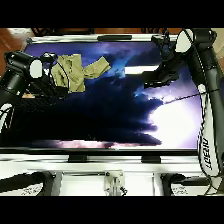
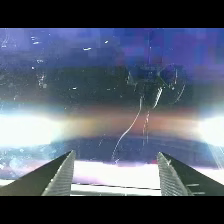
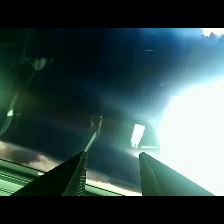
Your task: Fold the shirts.
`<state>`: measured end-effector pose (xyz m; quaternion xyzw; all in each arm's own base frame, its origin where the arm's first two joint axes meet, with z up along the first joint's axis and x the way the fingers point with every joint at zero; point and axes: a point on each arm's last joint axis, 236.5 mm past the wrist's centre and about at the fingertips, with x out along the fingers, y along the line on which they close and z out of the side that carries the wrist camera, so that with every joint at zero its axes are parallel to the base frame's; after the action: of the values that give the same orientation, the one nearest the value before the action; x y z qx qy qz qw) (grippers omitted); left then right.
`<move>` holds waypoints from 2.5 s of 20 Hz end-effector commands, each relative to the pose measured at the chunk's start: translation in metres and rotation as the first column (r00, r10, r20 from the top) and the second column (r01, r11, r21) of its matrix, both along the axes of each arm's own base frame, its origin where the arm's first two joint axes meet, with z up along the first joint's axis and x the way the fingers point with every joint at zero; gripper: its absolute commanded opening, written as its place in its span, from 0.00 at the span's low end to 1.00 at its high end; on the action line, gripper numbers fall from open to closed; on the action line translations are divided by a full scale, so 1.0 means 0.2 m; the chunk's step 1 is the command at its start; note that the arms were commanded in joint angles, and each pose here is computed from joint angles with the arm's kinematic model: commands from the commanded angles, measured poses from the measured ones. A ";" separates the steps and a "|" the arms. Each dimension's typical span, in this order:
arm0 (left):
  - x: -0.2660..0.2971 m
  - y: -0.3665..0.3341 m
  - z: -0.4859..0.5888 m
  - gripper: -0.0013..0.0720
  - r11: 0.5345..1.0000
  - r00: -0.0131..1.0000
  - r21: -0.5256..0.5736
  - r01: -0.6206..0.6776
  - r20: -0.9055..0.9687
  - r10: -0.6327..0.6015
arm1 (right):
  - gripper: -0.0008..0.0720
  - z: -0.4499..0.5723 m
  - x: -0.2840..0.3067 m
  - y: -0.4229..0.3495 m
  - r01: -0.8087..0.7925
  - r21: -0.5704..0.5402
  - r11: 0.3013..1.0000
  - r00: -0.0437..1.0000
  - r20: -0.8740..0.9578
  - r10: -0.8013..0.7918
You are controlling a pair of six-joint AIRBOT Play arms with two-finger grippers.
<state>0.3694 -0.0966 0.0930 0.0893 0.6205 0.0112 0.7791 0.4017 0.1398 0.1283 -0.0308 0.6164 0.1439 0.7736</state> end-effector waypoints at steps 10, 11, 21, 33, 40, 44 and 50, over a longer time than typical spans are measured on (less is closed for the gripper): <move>0.00 0.00 0.00 0.86 1.000 1.000 0.000 0.000 -0.001 0.000 | 0.63 0.00 0.00 0.00 0.000 0.000 1.000 1.000 0.000 0.000; 0.00 0.00 0.00 0.86 1.000 1.000 0.000 0.000 -0.001 0.000 | 0.63 0.00 0.00 0.00 0.000 0.000 1.000 1.000 0.000 0.000; 0.00 0.00 0.00 0.86 1.000 1.000 0.000 0.000 -0.001 0.000 | 0.63 0.00 0.01 0.00 0.001 0.003 1.000 1.000 0.008 -0.001; 0.05 -0.09 -0.34 0.86 1.000 0.987 0.006 0.010 -0.157 -0.009 | 0.63 0.11 0.29 0.06 0.004 0.059 0.998 0.965 0.260 -0.019; 0.65 -0.04 -0.36 0.86 0.994 0.988 -0.100 -0.047 0.141 0.061 | 0.63 0.11 0.31 0.06 0.005 0.057 0.998 0.962 0.271 -0.020; 0.96 0.26 -0.38 0.87 0.938 0.925 -0.218 -0.270 0.210 0.316 | 0.63 0.10 0.30 0.06 0.004 0.054 0.999 0.965 0.261 -0.018; 1.04 0.31 -0.70 0.87 0.921 0.935 -0.260 -0.290 0.130 0.331 | 0.63 0.11 0.29 0.09 -0.005 0.077 0.997 0.968 0.252 -0.015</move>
<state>0.5631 -0.0413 -0.0252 -0.0806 0.5582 0.0644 0.8232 0.4605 0.1534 0.1491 -0.0219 0.5065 0.1547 0.8479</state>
